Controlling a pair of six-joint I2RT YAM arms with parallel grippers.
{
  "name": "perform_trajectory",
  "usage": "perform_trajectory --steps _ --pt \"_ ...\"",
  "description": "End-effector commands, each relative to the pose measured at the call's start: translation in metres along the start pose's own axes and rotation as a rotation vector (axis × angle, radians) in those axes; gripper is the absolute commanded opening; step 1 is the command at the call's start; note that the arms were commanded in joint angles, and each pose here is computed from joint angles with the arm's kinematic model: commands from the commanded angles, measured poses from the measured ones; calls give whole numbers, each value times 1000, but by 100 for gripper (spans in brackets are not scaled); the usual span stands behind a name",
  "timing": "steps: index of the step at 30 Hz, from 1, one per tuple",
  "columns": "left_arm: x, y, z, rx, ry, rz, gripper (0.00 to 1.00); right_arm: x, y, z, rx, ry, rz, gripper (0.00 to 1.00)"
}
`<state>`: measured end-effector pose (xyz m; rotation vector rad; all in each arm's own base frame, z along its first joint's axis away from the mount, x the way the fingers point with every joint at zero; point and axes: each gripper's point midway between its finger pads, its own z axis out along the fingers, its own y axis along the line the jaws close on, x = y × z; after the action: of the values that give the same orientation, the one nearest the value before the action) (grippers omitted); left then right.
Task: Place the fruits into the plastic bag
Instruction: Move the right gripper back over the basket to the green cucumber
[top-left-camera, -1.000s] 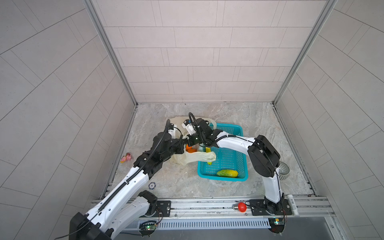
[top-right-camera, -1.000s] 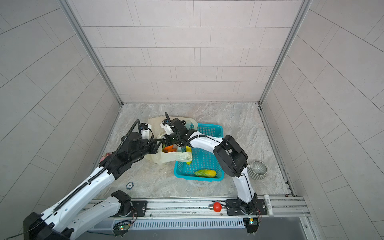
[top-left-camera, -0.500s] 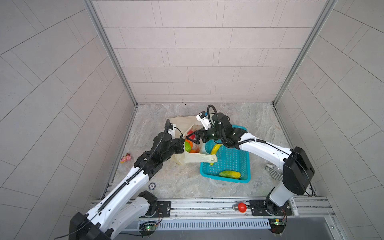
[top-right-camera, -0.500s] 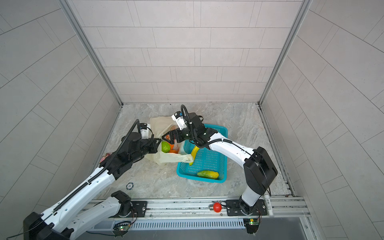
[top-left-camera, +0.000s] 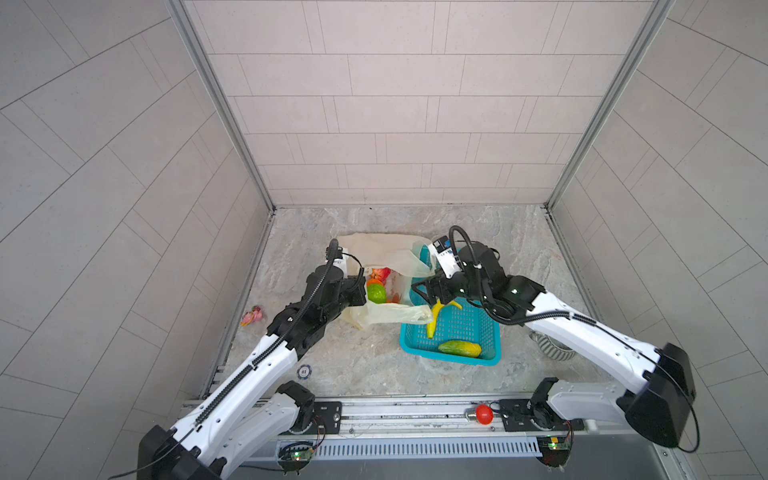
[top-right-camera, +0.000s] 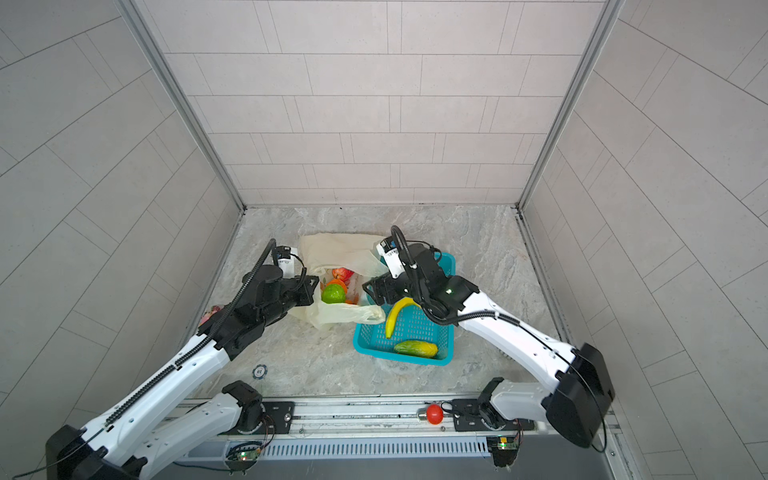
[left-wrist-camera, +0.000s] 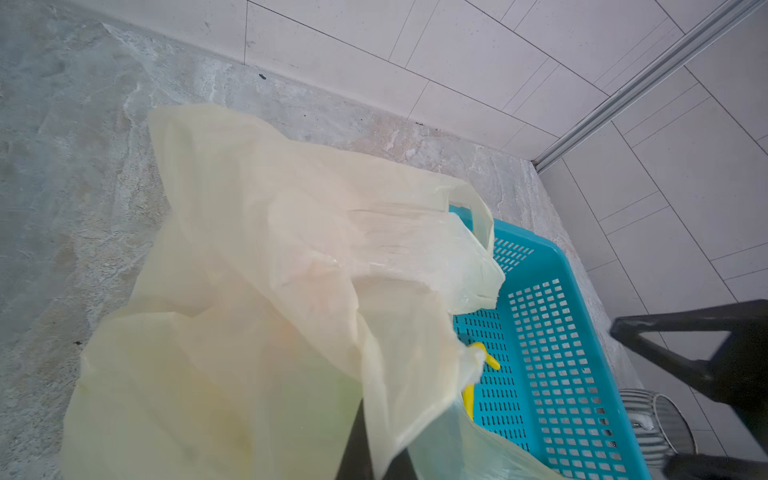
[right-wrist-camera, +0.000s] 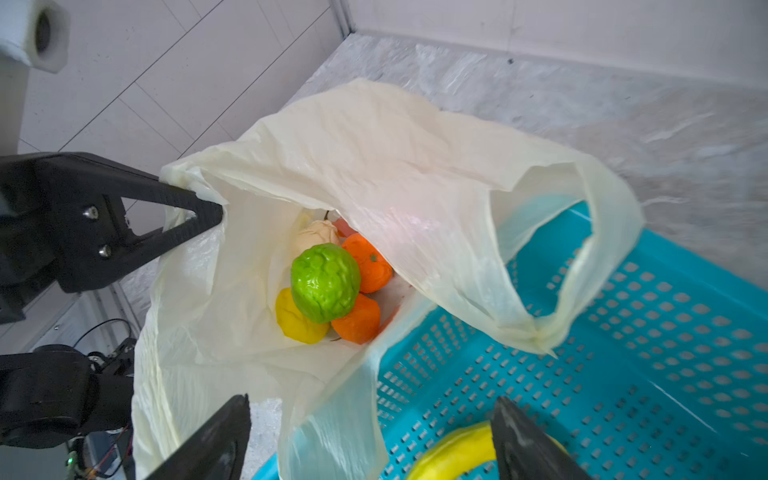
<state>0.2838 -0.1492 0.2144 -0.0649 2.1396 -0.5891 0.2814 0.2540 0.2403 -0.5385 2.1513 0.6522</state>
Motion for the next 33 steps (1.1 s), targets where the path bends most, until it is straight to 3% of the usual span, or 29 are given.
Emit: perform_trajectory --steps 1,6,19,25,33 --pt "1 4 2 -14 -3 2 0 35 -38 -8 158 86 9 85" --pt "2 2 5 -7 12 5 0 87 -74 -3 321 254 11 84" --pt "3 1 8 1 9 18 0 184 -58 -11 215 743 7 81" --pt "4 1 9 0 19 32 0 213 -54 -4 217 845 9 81" --pt "4 2 6 -5 9 17 0 236 -58 8 277 938 -98 79"
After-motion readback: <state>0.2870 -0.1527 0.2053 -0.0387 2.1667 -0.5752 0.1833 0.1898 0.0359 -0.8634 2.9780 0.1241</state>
